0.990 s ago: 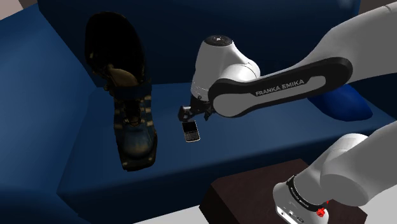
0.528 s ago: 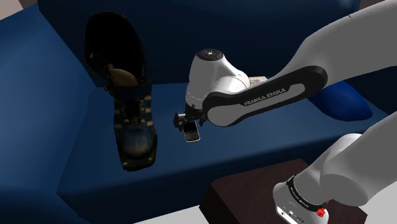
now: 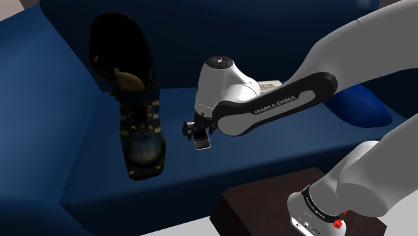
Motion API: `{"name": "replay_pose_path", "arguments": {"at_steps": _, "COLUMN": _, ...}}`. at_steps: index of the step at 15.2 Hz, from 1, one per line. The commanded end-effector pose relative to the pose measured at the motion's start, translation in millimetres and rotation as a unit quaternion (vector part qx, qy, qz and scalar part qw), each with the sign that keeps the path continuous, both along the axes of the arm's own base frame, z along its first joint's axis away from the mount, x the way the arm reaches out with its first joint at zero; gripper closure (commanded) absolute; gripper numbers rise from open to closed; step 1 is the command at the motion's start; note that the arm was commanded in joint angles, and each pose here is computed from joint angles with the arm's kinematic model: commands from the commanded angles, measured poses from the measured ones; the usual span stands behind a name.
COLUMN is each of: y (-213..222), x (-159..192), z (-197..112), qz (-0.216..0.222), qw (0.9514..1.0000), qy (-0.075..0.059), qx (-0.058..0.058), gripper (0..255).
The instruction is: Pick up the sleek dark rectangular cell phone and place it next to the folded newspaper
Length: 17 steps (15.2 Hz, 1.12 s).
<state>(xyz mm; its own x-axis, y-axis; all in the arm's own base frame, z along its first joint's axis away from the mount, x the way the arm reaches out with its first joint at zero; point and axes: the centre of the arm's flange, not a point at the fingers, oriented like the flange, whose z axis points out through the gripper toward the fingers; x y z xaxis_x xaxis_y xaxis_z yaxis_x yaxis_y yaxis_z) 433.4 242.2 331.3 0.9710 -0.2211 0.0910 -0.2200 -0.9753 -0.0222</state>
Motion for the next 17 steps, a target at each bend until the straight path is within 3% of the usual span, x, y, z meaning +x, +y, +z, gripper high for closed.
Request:
{"name": "replay_pose_path", "arguments": {"at_steps": 1, "y": 0, "x": 0, "z": 0, "qz": 0.0, "qw": 1.0, "qy": 0.0, "qx": 0.0, "gripper": 0}}
{"name": "replay_pose_path", "arguments": {"at_steps": 2, "y": 0, "x": 0, "z": 0, "qz": 0.0, "qw": 1.0, "qy": 0.0, "qx": 0.0, "gripper": 255}}
{"name": "replay_pose_path", "arguments": {"at_steps": 11, "y": 0, "x": 0, "z": 0, "qz": 0.0, "qw": 1.0, "qy": 0.0, "qx": 0.0, "gripper": 255}}
{"name": "replay_pose_path", "arguments": {"at_steps": 17, "y": 0, "x": 0, "z": 32, "qz": 0.0, "qw": 1.0, "qy": 0.0, "qx": 0.0, "gripper": 255}}
